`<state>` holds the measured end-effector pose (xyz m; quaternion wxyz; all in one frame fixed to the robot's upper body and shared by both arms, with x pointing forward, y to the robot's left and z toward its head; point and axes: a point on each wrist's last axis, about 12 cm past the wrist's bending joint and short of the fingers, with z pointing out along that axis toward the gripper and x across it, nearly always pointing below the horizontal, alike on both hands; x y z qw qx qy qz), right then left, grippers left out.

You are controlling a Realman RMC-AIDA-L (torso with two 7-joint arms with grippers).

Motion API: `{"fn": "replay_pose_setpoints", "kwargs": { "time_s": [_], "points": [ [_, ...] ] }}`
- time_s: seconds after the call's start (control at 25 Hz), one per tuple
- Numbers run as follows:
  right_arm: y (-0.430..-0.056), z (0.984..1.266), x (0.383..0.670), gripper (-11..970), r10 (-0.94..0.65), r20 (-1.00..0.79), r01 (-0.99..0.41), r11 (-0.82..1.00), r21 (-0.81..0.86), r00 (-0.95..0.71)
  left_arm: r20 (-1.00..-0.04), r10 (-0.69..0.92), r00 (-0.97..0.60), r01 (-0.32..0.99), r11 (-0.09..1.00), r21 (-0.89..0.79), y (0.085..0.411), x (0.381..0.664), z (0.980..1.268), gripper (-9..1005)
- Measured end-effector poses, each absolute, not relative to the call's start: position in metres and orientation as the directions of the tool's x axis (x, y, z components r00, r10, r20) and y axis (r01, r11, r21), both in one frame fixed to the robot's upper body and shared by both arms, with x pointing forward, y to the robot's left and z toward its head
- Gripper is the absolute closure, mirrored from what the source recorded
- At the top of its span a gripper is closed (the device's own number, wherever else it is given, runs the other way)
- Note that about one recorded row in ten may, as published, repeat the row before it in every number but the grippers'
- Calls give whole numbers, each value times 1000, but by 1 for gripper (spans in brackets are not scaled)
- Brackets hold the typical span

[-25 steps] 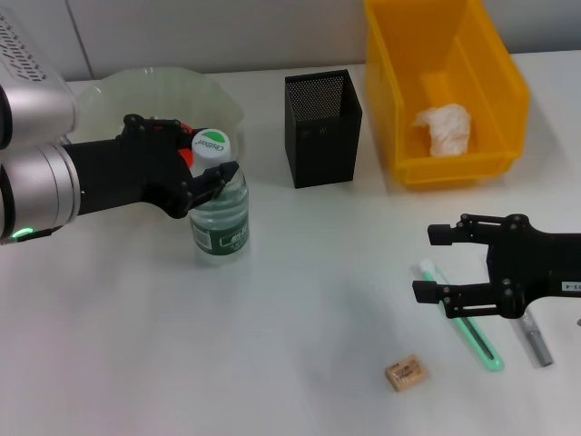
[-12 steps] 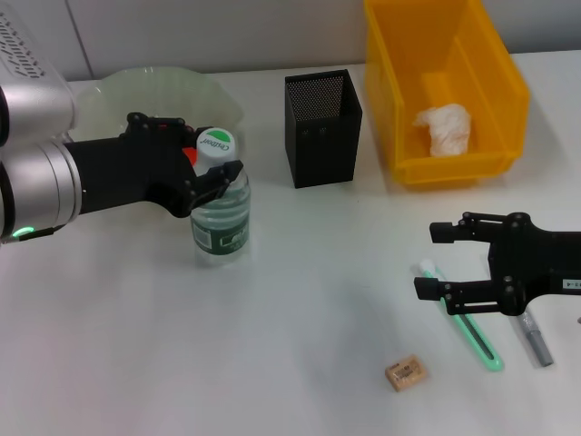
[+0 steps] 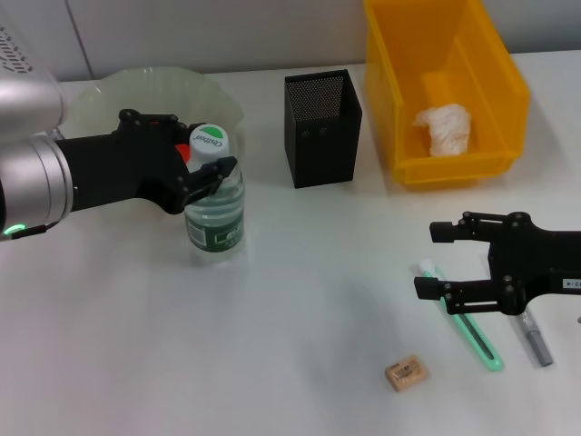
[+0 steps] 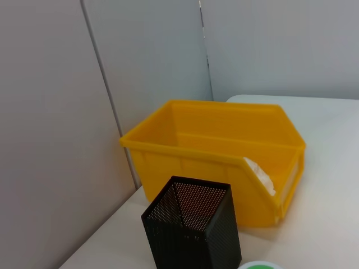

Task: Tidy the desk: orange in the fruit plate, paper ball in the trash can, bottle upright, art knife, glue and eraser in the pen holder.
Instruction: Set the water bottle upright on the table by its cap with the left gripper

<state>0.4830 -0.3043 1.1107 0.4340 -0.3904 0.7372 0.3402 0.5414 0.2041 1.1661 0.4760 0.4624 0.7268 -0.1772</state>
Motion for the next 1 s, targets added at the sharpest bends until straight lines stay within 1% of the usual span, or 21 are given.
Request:
{"fn": "replay_pose_setpoints", "kwargs": {
  "time_s": [1.0],
  "points": [
    [-301,1110,483,138,-284,-906,-876,454,163,-315,-854,496,-158,819,549,167,220,545,1160,516]
  ]
}}
